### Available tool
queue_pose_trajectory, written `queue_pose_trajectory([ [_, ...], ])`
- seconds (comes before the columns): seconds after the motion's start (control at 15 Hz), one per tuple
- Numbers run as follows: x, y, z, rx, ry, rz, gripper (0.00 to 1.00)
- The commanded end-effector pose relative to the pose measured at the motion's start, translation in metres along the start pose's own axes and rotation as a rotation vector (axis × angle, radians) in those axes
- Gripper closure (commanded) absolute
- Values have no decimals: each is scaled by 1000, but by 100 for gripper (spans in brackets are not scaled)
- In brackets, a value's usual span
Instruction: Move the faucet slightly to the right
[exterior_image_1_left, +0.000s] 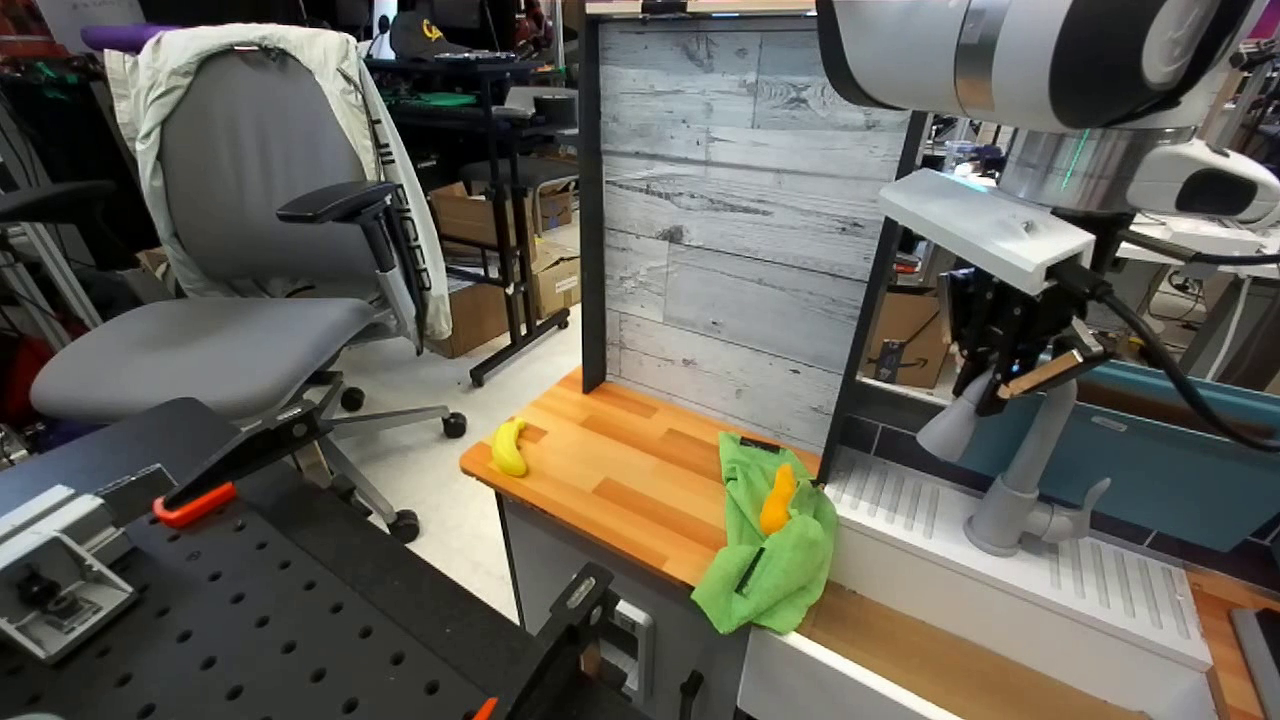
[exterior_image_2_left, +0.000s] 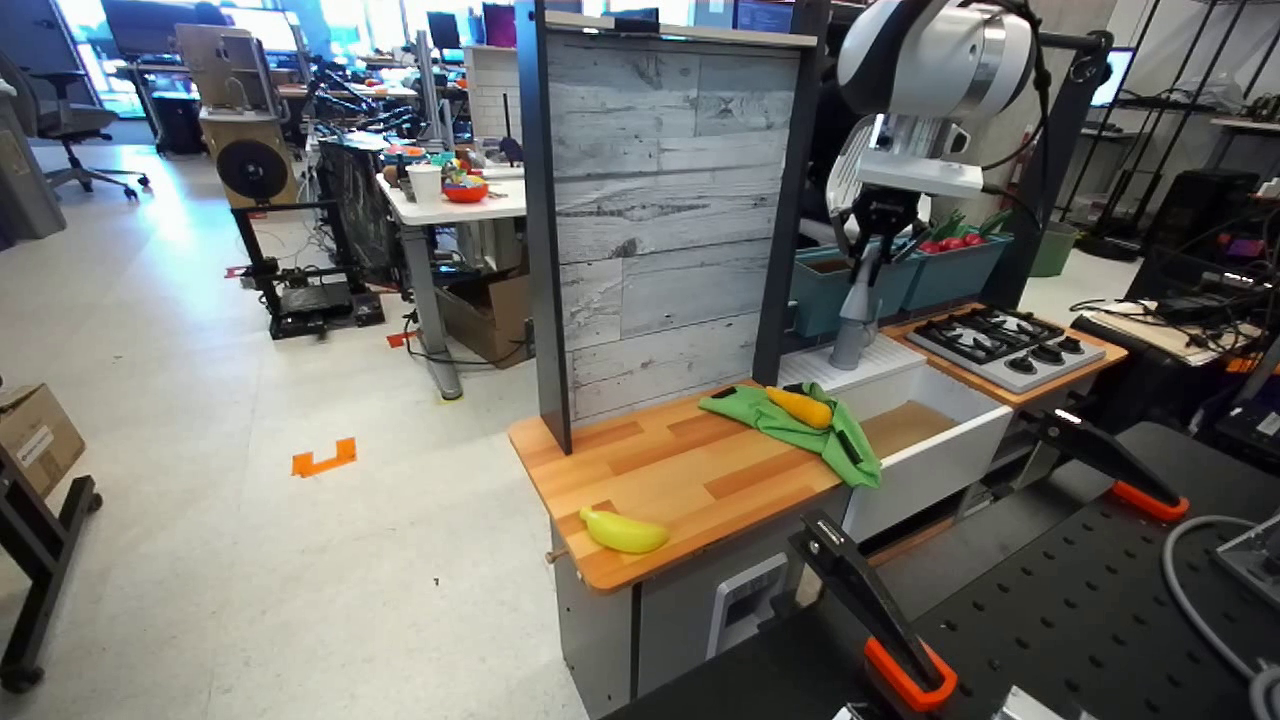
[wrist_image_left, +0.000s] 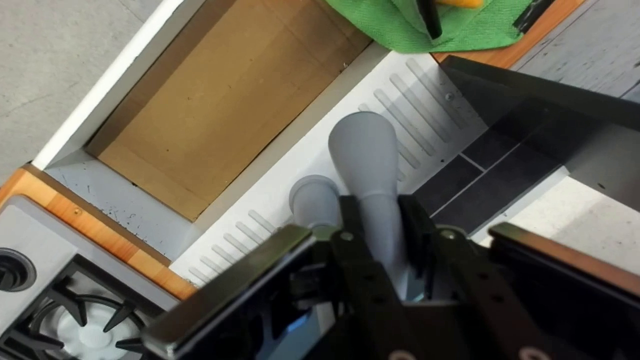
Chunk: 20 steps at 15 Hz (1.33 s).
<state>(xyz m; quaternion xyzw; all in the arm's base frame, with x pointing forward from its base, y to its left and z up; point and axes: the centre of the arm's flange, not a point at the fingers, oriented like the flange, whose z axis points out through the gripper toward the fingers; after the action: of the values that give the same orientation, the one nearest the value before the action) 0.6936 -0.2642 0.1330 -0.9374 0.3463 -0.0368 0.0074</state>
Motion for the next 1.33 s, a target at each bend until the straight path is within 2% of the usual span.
queue_pose_trajectory([
  [0.0, 10, 25, 19, -48, 18, -104, 94],
  [0.67, 41, 68, 25, -40, -30, -303, 94],
  [1.27, 55, 75, 15, -55, -52, -390, 94],
])
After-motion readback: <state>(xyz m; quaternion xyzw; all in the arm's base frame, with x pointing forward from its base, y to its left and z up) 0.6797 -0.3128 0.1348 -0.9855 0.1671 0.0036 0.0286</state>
